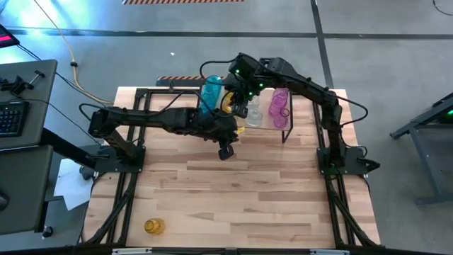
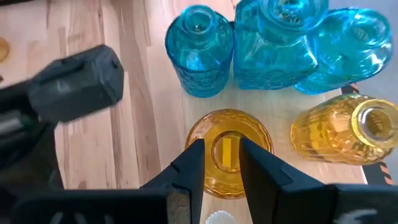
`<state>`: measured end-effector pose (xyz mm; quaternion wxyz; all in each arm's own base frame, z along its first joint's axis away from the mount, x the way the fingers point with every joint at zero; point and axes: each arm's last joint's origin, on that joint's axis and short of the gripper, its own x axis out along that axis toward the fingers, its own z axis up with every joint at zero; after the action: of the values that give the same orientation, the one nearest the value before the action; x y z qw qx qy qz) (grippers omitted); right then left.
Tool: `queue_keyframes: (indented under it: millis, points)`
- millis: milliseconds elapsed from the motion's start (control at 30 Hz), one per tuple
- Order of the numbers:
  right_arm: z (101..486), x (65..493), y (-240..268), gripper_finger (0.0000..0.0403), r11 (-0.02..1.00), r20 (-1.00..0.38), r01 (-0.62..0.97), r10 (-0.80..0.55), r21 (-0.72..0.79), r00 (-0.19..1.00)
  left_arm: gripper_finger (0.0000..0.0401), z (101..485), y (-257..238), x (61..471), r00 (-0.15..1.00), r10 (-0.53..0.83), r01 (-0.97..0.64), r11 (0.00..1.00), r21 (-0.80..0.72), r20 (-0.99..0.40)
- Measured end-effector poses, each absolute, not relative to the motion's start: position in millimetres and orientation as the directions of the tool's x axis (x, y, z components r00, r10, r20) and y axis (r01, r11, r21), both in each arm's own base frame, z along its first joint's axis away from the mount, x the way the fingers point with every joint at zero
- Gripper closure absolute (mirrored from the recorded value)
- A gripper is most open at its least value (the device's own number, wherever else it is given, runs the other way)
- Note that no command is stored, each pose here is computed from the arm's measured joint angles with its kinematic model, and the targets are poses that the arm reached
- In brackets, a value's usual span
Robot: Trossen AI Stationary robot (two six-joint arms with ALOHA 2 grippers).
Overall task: Sort vases onto shelf
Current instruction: Put the right yellow vase on the shelf aligned with the other yellow vase
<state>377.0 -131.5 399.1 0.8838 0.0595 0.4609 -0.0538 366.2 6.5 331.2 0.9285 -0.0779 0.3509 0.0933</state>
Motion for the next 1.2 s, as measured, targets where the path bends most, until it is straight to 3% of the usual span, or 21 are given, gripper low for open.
queue_keyframes:
  millis: [200, 467, 633, 900, 1200]
  points:
    - [418.4, 366.2, -113.9, 0.0322, 0.992, -0.791, 0.118, -0.034, 0.049, 0.611, 0.0339, 368.6, -2.9, 340.8, 0.819, 0.065, -0.165, 0.978, -0.126, -0.569]
    - [429.3, 364.4, -84.3, 0.0334, 0.991, -0.773, 0.105, -0.005, 0.080, 0.634, 0.0339, 410.2, -1.7, 284.2, 0.858, 0.201, -0.266, 0.961, -0.074, -0.472]
    - [417.5, 374.0, -75.1, 0.0358, 0.987, -0.779, 0.135, -0.014, 0.091, 0.627, 0.0339, 410.8, -4.3, 252.2, 0.830, 0.273, -0.345, 0.937, -0.063, -0.486]
    - [399.2, 376.0, -59.3, 0.0388, 0.970, -0.809, 0.221, -0.046, 0.104, 0.585, 0.0339, 392.3, -12.4, 205.3, 0.837, 0.271, -0.363, 0.925, -0.112, -0.475]
    - [413.7, 311.3, -36.4, 0.0402, 0.900, -0.743, 0.425, -0.221, 0.094, 0.632, 0.0339, 376.2, -9.9, 159.5, 0.864, 0.264, -0.374, 0.906, -0.197, -0.428]
